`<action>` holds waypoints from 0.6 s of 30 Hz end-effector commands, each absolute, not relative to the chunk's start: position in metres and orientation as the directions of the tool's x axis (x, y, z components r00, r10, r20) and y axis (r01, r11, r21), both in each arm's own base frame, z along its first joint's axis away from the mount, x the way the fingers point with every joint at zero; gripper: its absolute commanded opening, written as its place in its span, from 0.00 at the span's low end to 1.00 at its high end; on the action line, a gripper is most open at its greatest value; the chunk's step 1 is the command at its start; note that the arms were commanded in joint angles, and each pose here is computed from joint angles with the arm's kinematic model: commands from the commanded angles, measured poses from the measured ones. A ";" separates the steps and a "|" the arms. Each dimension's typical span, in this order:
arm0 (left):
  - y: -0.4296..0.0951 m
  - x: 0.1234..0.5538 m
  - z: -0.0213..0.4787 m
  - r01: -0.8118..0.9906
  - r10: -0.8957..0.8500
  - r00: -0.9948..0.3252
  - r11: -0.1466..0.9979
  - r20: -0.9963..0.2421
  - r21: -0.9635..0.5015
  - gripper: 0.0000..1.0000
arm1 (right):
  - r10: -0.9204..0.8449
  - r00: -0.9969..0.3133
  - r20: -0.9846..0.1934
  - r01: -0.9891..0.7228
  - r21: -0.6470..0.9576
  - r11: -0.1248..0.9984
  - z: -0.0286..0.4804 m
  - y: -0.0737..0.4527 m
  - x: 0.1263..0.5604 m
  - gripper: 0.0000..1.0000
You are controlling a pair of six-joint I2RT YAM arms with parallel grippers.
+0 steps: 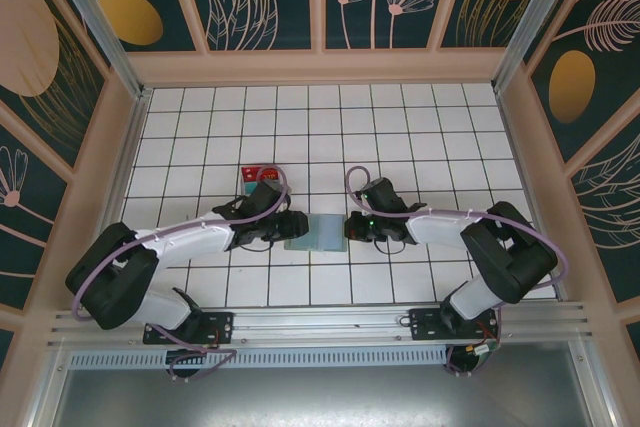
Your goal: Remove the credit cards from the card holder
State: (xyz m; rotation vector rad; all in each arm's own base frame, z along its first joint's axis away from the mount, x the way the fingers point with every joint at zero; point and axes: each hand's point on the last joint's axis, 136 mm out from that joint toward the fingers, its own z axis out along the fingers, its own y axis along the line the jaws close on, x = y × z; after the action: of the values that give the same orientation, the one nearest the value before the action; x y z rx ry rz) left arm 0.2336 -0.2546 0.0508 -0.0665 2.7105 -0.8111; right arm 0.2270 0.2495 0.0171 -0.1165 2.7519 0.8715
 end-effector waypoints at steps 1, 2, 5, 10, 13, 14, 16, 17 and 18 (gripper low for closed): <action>-0.257 0.232 0.044 0.058 -0.107 -0.955 0.846 -0.276 -0.529 0.46 | -0.025 -0.978 -0.206 -0.131 0.520 0.844 0.000 0.243 0.214 0.00; -0.256 0.233 0.042 0.055 -0.108 -0.955 0.850 -0.275 -0.523 0.46 | -0.026 -0.979 -0.204 -0.131 0.519 0.845 0.000 0.243 0.214 0.00; -0.251 0.233 0.036 0.040 -0.111 -0.956 0.867 -0.271 -0.496 0.46 | -0.027 -0.979 -0.203 -0.131 0.520 0.844 0.000 0.244 0.214 0.00; -0.250 0.230 0.028 0.038 -0.101 -0.962 0.872 -0.254 -0.489 0.46 | -0.028 -0.979 -0.201 -0.131 0.523 0.842 -0.001 0.244 0.214 0.00; -0.248 0.230 0.025 0.034 -0.098 -0.963 0.879 -0.251 -0.476 0.46 | -0.027 -0.980 -0.199 -0.130 0.525 0.841 -0.001 0.245 0.214 0.00; -0.248 0.229 0.024 0.032 -0.098 -0.964 0.881 -0.248 -0.472 0.46 | -0.025 -0.980 -0.198 -0.128 0.526 0.841 -0.001 0.244 0.214 0.00; -0.245 0.229 0.021 0.026 -0.097 -0.965 0.891 -0.245 -0.453 0.46 | -0.025 -0.980 -0.197 -0.127 0.526 0.841 -0.002 0.244 0.213 0.00; -0.244 0.229 0.019 0.025 -0.094 -0.965 0.896 -0.244 -0.443 0.46 | -0.025 -0.980 -0.198 -0.128 0.528 0.839 -0.001 0.245 0.213 0.00; -0.243 0.229 0.019 0.025 -0.093 -0.965 0.899 -0.246 -0.437 0.46 | -0.026 -0.980 -0.196 -0.128 0.528 0.839 -0.002 0.245 0.213 0.00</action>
State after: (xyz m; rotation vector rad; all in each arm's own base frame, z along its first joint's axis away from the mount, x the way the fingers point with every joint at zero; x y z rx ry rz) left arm 0.2316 -0.2491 0.0275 -0.0733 2.7700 -0.7306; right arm 0.2270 0.2516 0.0169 -0.1213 2.7509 0.8862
